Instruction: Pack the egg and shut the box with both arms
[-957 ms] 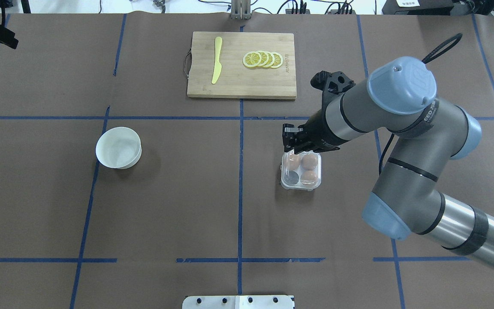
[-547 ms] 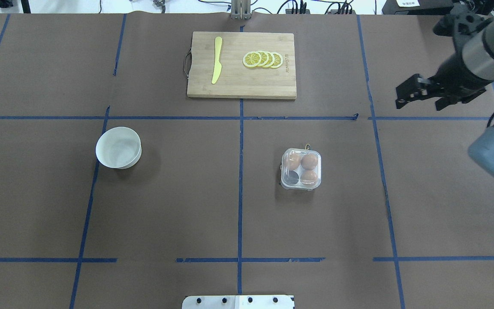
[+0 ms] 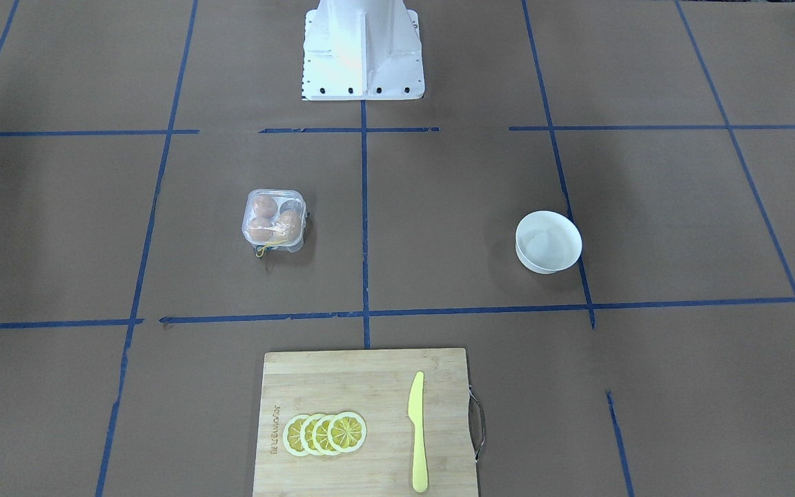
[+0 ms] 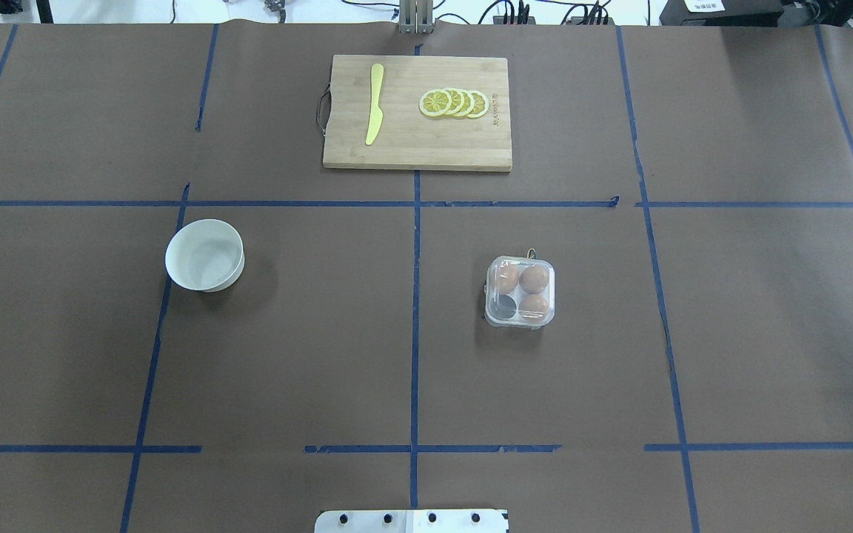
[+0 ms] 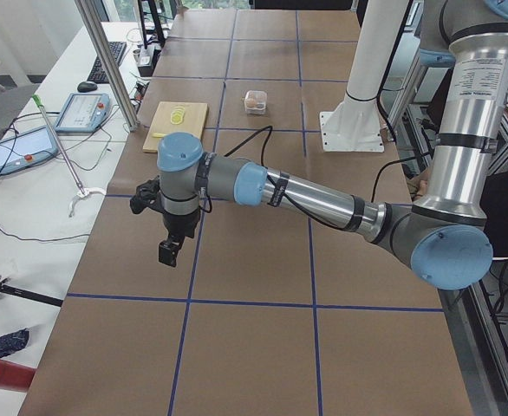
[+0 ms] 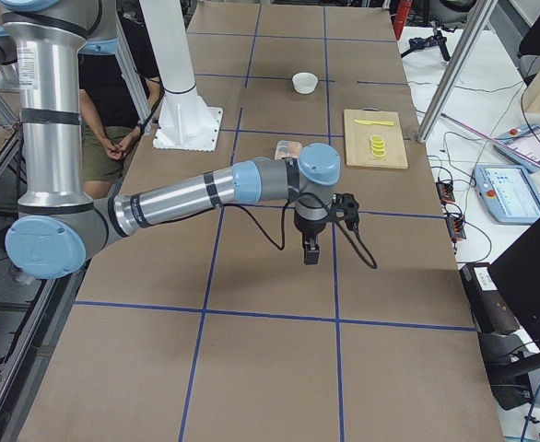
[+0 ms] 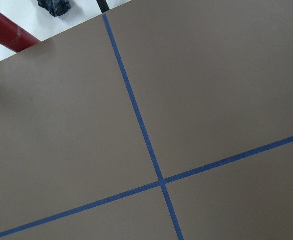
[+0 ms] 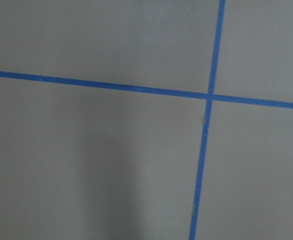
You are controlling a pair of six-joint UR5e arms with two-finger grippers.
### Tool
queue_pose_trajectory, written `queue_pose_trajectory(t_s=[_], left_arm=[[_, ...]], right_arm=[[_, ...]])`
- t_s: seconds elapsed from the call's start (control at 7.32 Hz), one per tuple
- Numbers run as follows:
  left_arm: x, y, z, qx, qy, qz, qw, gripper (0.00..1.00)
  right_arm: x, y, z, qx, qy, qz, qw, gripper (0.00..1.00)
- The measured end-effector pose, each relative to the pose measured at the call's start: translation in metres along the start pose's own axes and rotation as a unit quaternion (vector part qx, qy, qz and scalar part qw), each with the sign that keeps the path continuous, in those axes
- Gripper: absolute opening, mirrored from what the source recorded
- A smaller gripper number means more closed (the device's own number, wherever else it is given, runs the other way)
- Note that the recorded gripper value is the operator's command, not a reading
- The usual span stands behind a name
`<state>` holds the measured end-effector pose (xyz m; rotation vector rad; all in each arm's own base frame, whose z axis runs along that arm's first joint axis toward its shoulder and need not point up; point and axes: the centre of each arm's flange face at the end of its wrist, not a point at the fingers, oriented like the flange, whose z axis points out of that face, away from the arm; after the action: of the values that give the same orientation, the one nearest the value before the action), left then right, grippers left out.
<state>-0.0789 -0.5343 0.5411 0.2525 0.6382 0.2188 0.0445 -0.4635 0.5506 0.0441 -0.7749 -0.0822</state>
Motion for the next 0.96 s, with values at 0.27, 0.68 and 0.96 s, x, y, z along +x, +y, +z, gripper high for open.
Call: queue_pose_trajectory(t_s=[0.27,0.68,0.96], left_arm=[[-0.024,0.015,0.031,0.024,0.0,0.015,0.9996,1.0],[-0.047,0.052,0.071,0.032,0.002,0.02,0.9993,1.0],[-0.057,0.069,0.09,-0.031,0.017,-0.03,0.9989,1.0]], right_arm=[[0.029,0.019,0.002,-0.004,0.004,0.021,0.9998,1.0],[0.045,0.034,0.012,-0.015,0.006,0.036,0.9992,1.0],[0.05,0.036,0.017,-0.02,0.006,0.042,0.9989,1.0]])
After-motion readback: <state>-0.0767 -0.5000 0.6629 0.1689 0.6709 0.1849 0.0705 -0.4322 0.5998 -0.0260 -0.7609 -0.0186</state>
